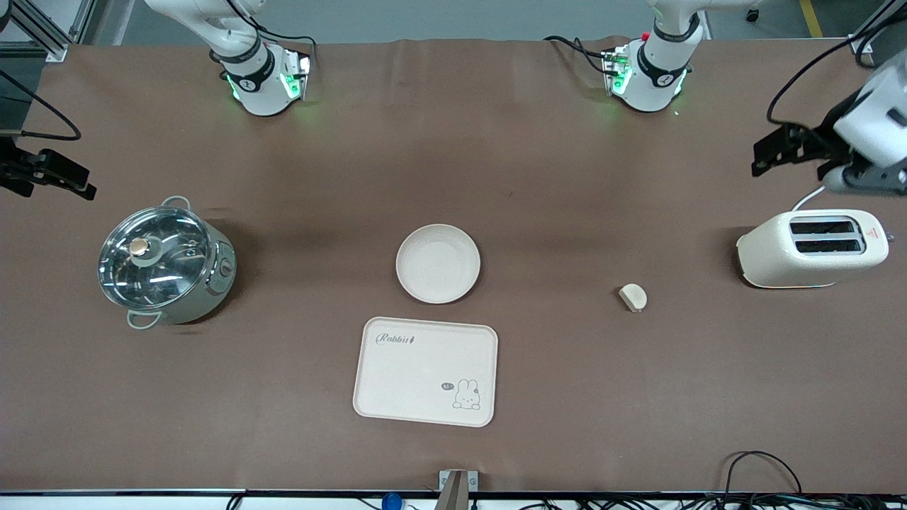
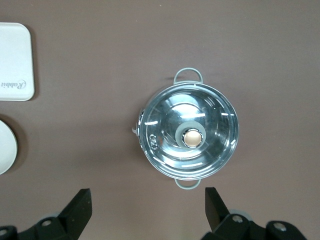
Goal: Place bun in plate and plate on tray
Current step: 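Reach the left gripper to the bun while the right gripper reaches the plate, then grasp the white bun with the left gripper while the right gripper grips the plate rim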
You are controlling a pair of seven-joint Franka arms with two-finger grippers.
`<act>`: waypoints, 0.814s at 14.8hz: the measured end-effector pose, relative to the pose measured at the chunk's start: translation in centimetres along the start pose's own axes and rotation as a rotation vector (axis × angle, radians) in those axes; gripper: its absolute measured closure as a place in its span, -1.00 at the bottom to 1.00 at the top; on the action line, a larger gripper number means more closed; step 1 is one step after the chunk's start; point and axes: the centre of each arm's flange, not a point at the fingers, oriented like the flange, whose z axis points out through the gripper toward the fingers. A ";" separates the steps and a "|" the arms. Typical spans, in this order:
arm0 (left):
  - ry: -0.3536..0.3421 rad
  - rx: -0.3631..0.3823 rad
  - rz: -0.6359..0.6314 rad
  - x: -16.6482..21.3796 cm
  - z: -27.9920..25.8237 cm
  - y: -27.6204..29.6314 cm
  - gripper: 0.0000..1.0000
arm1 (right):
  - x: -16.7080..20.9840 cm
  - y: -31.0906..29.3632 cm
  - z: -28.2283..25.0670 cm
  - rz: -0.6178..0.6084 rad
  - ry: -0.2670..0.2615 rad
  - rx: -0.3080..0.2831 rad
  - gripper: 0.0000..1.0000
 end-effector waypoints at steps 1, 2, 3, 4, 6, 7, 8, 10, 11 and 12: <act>-0.007 -0.003 -0.037 1.3 1.6 0.1 -1.00 | 0.3 -0.3 0.0 -0.002 0.015 0.015 -1.00; -0.018 -0.006 -0.080 2.6 3.4 0.3 -1.00 | 0.7 -0.7 0.1 -0.005 0.031 0.039 -1.00; -0.026 -0.009 -0.124 4.0 5.3 0.5 -1.00 | 1.2 -1.5 0.6 -0.011 0.036 0.065 -1.00; -0.026 -0.012 -0.172 5.2 7.3 0.7 -1.00 | 1.7 -2.5 1.5 -0.024 0.032 0.087 -1.00; -0.012 -0.019 -0.248 7.1 11.6 1.6 -1.00 | 3.2 -5.4 4.5 -0.053 0.031 0.117 -1.00; -0.003 -0.022 -0.270 7.6 13.9 2.3 -1.00 | 3.8 -6.9 6.5 -0.061 0.031 0.129 -1.00; 0.003 -0.025 -0.284 8.0 16.2 3.0 -1.00 | 4.2 -8.3 8.9 -0.065 0.024 0.142 -1.00; 0.017 -0.032 -0.304 8.5 21.1 3.5 -1.00 | 4.3 -10.8 13.9 -0.067 0.001 0.179 -1.00; 0.020 -0.035 -0.314 8.6 23.7 3.4 -1.00 | 4.2 -11.9 16.3 -0.061 -0.008 0.205 -1.00; 0.016 -0.037 -0.328 8.7 26.2 3.2 -1.00 | 4.0 -13.0 18.6 -0.052 -0.008 0.230 -1.00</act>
